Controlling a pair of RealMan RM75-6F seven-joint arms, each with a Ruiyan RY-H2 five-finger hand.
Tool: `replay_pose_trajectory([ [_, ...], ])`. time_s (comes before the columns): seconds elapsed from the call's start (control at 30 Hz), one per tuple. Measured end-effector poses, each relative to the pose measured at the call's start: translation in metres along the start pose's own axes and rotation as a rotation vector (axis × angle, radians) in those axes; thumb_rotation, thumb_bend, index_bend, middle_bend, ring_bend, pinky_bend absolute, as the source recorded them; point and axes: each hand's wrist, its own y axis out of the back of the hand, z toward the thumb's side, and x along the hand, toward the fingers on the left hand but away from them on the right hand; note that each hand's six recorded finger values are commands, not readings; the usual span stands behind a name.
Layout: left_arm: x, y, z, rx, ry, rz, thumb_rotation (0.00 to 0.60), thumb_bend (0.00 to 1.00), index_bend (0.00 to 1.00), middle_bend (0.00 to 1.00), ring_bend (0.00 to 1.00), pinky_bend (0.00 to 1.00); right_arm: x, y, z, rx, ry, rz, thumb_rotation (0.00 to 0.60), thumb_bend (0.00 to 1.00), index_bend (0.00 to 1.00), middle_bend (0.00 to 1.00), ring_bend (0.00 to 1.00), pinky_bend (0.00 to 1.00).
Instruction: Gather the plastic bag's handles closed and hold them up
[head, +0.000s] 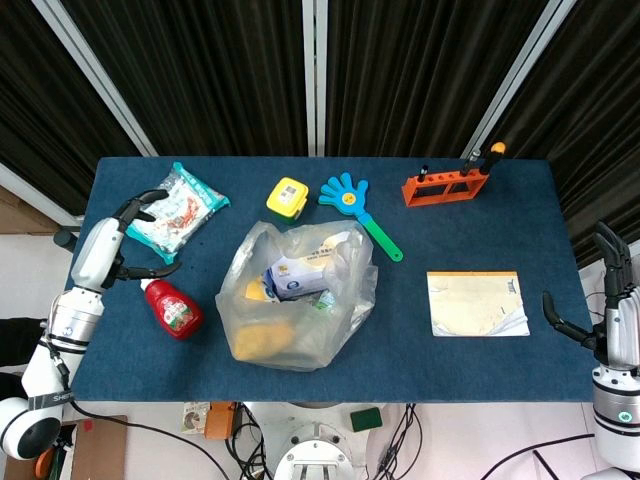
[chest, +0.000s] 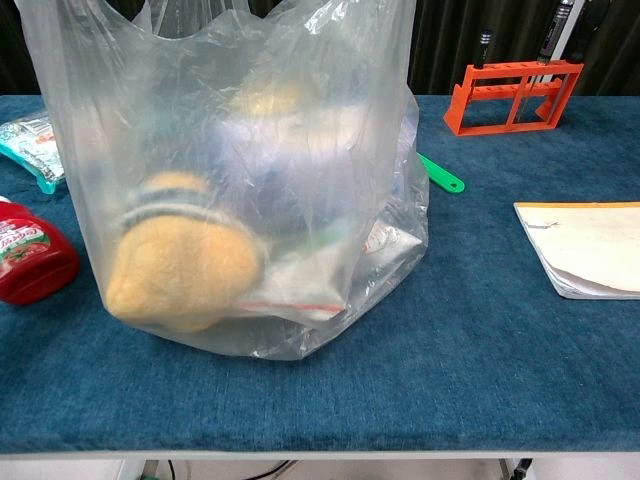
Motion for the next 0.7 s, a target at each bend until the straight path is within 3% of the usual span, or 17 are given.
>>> replay_pose_trajectory([
  [0.13,0.0,-0.002,-0.002,-0.049,0.011,-0.022,0.566,0.03,0.19,0.22,0.17,0.34,0.0,0.001,-0.008,-0.063,-0.005,-0.025,0.6,0.38,0.0,0.02,0.0,0.0],
  [0.43,-0.005,-0.006,-0.002,-0.098,0.04,-0.083,0.491,0.03,0.21,0.25,0.18,0.34,0.003,0.011,-0.014,-0.076,-0.011,-0.062,0.6,0.37,0.0,0.03,0.0,0.0],
  [0.6,-0.011,-0.014,0.0,-0.137,0.097,-0.15,0.364,0.03,0.25,0.28,0.18,0.34,0.004,0.017,-0.007,-0.104,-0.008,-0.062,0.6,0.37,0.0,0.02,0.0,0.0],
  [0.7,-0.013,-0.019,0.003,-0.182,0.137,-0.197,0.248,0.03,0.26,0.29,0.2,0.34,0.005,0.024,0.0,-0.105,0.007,-0.073,0.6,0.37,0.0,0.02,0.0,0.0],
])
